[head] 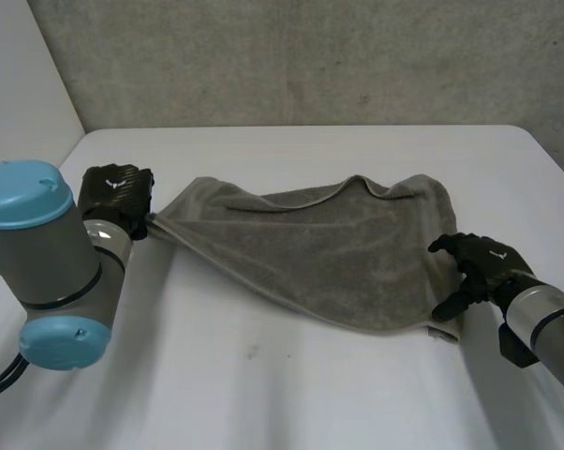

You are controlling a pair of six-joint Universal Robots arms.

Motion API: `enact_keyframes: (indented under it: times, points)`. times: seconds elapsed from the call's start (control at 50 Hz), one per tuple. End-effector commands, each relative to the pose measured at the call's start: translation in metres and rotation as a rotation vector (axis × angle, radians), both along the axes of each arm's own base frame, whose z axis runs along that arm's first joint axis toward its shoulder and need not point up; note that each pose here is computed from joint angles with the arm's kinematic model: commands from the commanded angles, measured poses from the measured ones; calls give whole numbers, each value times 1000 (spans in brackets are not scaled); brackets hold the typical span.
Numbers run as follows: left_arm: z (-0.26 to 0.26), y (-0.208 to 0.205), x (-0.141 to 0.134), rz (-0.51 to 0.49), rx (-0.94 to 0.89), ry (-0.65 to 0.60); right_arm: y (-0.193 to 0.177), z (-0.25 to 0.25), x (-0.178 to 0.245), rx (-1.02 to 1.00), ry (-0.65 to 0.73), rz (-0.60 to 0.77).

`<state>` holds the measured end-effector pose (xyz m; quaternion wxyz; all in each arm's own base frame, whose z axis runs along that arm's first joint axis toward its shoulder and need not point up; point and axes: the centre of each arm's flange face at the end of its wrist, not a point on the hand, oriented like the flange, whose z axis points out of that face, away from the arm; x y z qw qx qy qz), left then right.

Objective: Fold the towel.

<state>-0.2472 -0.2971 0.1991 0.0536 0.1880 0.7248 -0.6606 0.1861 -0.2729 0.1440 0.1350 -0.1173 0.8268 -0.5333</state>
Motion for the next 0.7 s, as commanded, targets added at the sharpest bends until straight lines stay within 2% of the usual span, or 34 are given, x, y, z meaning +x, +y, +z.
enact_keyframes:
  times: [0.02,0.52,0.7]
  points:
    - [2,4,-1,-8,-2,2,-5,-17,1,37,-11,-15]
    - [-2,7,-1,-9,11,-4,15,-25,-1,52,69,24]
    - [-3,7,-2,-13,12,-4,10,-24,-1,13,83,27]
